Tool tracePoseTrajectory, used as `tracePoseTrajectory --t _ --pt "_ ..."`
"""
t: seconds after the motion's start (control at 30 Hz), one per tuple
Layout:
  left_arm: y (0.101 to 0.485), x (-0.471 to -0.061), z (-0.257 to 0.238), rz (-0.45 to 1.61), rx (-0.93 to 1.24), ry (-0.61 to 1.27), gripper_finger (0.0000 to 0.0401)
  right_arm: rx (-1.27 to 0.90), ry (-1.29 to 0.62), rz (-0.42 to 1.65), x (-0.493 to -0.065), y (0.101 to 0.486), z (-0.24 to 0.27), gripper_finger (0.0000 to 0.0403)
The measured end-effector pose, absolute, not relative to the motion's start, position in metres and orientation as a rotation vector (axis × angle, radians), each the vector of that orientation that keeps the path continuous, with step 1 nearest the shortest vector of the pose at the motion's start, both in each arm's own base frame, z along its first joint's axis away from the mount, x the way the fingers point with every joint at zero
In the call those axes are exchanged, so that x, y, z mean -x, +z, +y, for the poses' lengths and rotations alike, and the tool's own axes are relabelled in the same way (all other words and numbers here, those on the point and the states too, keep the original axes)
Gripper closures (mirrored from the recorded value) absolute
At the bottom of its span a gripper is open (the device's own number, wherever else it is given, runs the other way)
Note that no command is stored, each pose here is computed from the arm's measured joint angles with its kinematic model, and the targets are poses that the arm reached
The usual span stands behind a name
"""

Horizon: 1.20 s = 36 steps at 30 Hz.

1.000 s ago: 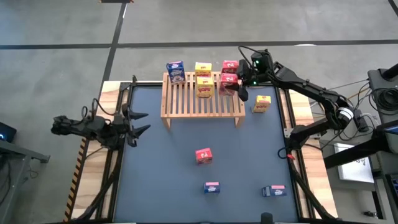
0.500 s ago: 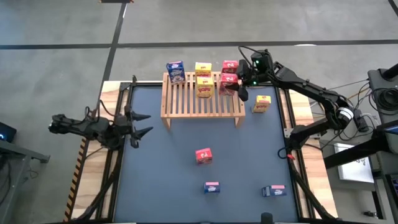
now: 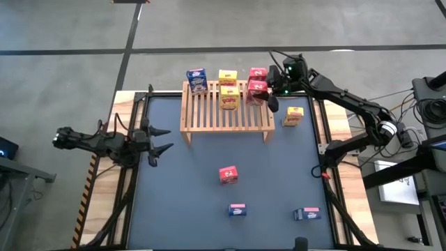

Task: Stack cereal on shelf
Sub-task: Put the top red cereal box on the shelf aligned with the other red cereal box

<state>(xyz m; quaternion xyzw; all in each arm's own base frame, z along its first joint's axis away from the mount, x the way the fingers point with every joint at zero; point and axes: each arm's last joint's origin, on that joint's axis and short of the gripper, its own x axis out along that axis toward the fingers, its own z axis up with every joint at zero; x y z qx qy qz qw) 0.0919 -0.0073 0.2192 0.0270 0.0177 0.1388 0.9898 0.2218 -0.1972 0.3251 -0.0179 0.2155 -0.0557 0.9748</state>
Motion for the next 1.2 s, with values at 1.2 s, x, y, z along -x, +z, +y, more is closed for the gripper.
tracePoseTrajectory --t 1.2 --pt "0.2147 -0.0987 -0.0089 0.092 -0.076 0.277 0.0170 -0.028 -0.066 0.465 -0.2228 0.3173 -0.1973 0.0218"
